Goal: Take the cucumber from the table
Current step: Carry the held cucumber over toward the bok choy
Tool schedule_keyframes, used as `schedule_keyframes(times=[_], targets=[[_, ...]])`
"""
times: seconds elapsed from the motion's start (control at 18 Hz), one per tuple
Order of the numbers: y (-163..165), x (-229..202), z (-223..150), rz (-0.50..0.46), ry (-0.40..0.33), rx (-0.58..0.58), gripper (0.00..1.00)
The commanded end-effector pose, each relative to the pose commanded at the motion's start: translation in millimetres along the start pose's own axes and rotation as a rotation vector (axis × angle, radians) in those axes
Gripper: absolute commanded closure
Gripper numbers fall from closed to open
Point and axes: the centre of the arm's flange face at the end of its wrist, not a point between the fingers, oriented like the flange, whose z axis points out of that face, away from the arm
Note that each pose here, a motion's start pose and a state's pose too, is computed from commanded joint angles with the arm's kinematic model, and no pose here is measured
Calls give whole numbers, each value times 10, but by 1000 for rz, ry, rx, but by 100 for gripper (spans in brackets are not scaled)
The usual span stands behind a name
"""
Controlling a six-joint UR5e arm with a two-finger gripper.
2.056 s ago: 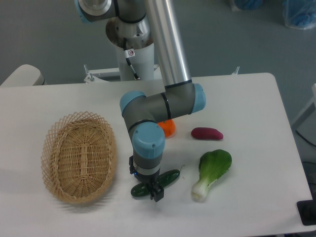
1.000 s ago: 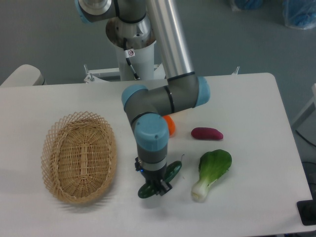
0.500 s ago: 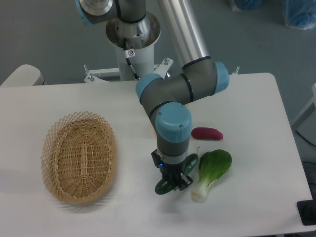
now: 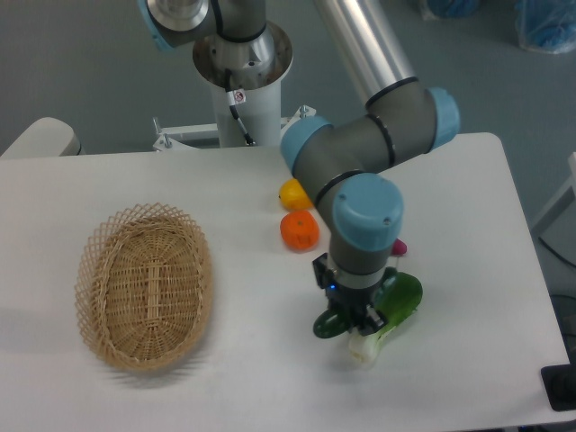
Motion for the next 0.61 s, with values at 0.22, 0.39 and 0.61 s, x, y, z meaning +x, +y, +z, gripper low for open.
schedule_keyframes(times=[0.22,0.39,0.61], targets=[[171,-103,94,39,-2,-40,75],[291,-191,60,29,-15,-21,75],[464,-298,83,38,-20,21,75]])
